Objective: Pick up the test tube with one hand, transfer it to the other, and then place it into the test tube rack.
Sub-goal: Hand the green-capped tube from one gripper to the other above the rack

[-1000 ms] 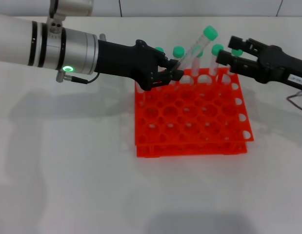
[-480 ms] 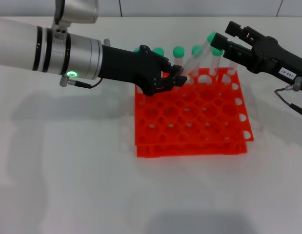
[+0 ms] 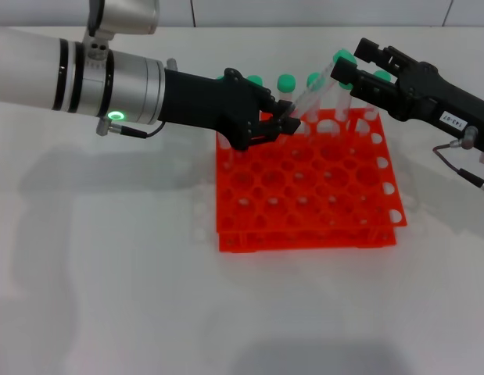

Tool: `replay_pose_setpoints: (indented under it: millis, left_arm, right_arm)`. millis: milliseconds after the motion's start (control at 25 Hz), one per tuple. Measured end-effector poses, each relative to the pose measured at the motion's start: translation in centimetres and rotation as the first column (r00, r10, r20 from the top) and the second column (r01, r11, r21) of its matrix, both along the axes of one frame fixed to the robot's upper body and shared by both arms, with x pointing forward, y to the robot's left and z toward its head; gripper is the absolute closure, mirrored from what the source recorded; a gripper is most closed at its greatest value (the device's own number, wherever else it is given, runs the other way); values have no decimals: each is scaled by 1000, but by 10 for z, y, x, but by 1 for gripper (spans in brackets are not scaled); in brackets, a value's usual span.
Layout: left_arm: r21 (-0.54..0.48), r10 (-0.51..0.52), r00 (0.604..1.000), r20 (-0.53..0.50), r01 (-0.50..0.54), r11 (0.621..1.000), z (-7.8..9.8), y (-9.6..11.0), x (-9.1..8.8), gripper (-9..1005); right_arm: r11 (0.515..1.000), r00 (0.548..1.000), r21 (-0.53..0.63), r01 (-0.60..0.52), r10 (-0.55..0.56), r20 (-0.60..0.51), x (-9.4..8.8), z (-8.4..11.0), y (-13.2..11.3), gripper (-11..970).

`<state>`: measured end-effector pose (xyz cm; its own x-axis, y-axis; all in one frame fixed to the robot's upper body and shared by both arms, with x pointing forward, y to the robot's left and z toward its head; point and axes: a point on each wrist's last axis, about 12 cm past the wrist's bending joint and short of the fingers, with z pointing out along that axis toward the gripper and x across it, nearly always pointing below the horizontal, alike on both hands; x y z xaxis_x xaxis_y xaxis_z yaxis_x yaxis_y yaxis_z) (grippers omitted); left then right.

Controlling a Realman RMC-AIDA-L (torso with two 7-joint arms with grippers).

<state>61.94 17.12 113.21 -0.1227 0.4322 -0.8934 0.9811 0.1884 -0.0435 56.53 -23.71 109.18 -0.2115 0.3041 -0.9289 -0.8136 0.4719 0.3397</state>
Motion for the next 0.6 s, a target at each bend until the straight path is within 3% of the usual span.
replay_pose_setpoints:
  millis: [600]
  left_arm:
    - [9,11,1000,-3,-11,1000,-2,-2,0,705]
  right_arm:
    - [1000,1000,-6,-8,8,1,1,0,2,157]
